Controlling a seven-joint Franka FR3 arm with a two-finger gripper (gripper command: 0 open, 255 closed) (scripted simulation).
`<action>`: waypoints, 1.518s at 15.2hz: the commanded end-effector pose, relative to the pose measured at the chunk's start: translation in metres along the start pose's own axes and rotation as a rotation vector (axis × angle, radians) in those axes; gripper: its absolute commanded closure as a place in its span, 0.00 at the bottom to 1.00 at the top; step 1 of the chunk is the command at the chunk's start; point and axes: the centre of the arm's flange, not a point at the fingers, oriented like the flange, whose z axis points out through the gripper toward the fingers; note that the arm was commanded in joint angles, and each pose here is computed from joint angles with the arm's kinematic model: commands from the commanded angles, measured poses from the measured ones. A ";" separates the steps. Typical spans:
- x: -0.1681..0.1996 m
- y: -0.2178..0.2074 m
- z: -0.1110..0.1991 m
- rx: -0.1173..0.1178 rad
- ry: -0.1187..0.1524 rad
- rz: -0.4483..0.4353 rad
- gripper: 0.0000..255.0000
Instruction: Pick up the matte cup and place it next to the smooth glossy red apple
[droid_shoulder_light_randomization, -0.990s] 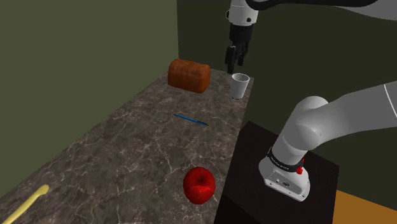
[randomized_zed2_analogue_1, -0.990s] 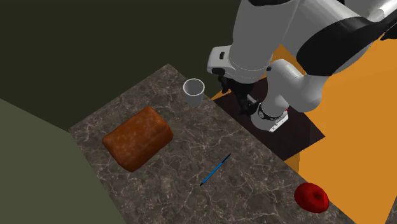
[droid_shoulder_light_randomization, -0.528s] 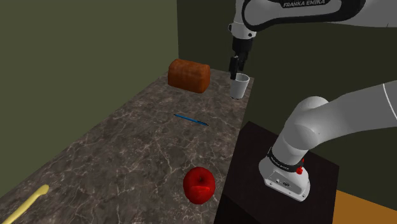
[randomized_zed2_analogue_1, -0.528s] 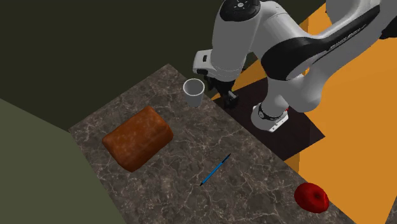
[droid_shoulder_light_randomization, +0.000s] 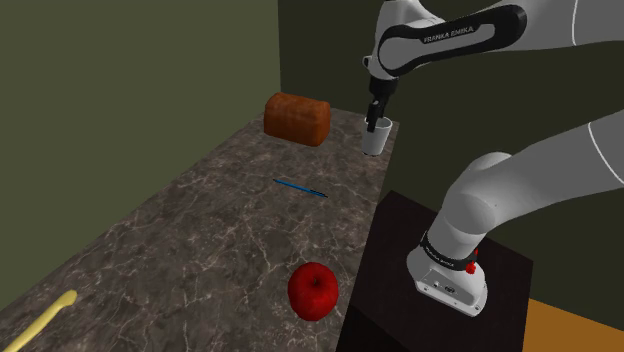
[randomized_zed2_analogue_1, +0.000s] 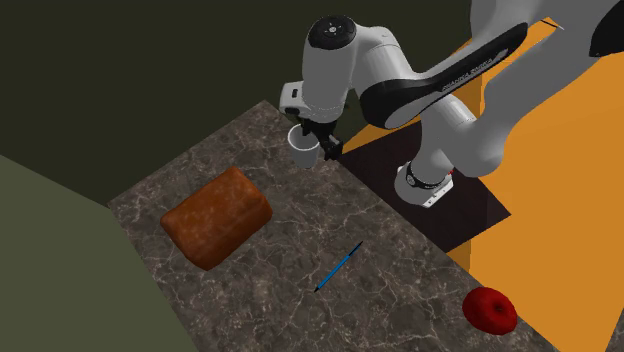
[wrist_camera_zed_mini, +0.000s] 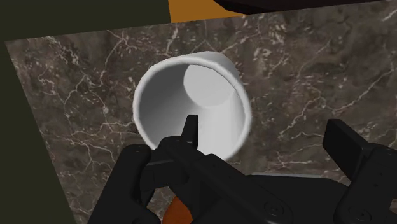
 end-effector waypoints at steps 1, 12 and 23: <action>0.002 0.007 0.013 -0.007 0.004 -0.010 0.00; 0.002 0.007 0.048 -0.007 0.004 -0.010 0.00; 0.002 0.007 0.048 -0.007 0.004 -0.010 1.00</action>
